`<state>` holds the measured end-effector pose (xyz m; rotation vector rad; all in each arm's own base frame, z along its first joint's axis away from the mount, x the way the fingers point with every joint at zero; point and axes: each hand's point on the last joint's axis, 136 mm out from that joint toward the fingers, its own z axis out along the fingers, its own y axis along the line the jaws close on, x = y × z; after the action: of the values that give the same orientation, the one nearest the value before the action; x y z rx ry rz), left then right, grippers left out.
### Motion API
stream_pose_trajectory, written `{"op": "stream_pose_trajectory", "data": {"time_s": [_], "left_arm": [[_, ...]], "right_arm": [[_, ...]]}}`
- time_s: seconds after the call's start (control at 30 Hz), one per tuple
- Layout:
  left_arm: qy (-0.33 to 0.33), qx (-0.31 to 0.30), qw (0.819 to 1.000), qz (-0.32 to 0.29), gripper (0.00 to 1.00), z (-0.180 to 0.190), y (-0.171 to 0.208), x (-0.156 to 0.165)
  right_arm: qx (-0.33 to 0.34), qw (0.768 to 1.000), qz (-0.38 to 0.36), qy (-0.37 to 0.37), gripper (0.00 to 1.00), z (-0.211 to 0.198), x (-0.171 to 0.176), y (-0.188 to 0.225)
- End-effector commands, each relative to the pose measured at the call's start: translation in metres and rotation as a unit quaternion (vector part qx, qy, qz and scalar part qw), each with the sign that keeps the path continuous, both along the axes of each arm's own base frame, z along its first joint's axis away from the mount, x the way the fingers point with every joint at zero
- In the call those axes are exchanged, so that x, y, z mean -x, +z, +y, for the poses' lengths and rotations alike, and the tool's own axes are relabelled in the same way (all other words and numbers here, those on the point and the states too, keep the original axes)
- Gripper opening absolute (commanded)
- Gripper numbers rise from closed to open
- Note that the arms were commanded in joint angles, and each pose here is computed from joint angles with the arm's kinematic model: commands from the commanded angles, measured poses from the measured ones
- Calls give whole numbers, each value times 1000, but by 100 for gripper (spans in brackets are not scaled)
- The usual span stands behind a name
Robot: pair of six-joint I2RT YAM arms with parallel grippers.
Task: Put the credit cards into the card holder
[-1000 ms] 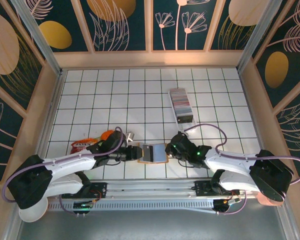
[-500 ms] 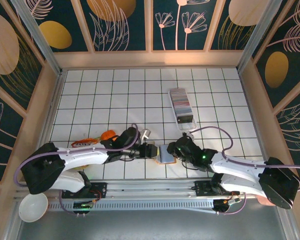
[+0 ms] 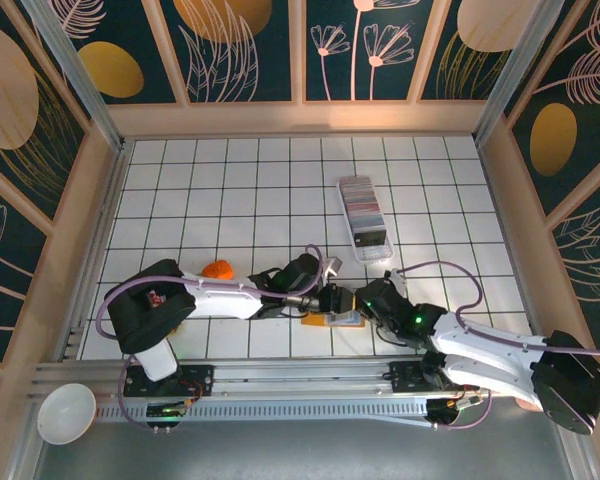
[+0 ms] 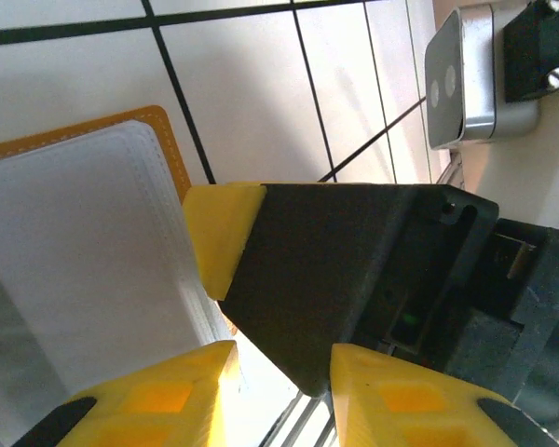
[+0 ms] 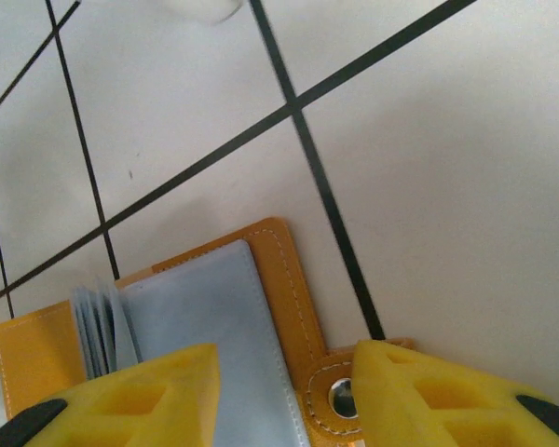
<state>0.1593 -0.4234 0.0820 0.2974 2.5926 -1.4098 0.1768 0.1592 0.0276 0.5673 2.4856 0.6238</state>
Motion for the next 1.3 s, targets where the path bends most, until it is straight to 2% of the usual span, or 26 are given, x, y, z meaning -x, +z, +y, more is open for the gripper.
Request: {"op": "stream_pose_trajectory", "data": {"time_s": [0.0, 0.13, 0.23, 0.4, 0.5, 0.6, 0.7, 0.77, 0.83, 1.07, 1.2, 1.27], "left_arm": [[27, -13, 999, -25, 31, -2, 3, -14], [84, -68, 992, -68, 34, 23, 12, -33], [140, -123, 980, -65, 35, 55, -1, -45], [214, -135, 965, -65, 37, 107, -6, -55], [194, -144, 969, -44, 41, 116, -21, -45], [134, -128, 982, -14, 40, 100, -33, -28], [99, -115, 988, 0, 39, 89, -38, -18], [88, -120, 989, 2, 40, 88, -43, -16], [85, -143, 986, 4, 40, 92, -52, -15], [55, -138, 989, 17, 38, 83, -62, -6], [53, -132, 990, 24, 33, 81, -63, -4], [53, -128, 990, 24, 23, 78, -62, -4]], "right_arm": [[50, 998, 22, -33, 44, -26, 6, -9], [62, 997, 11, -38, 50, -29, 2, 1], [82, 996, 2, -37, 56, -33, -1, 10], [108, 994, 2, -25, 57, -35, -4, 19], [125, 992, 7, -24, 58, -38, -5, 23], [137, 990, 18, -25, 56, -43, -4, 23], [150, 988, 25, -25, 49, -48, -1, 22], [151, 988, 28, -24, 41, -48, 0, 21], [150, 988, 32, -25, 36, -49, 1, 20], [153, 987, 33, -29, 16, -52, 0, 20], [155, 987, 30, -32, 13, -53, -1, 23], [154, 987, 27, -32, 11, -54, -2, 24]]}}
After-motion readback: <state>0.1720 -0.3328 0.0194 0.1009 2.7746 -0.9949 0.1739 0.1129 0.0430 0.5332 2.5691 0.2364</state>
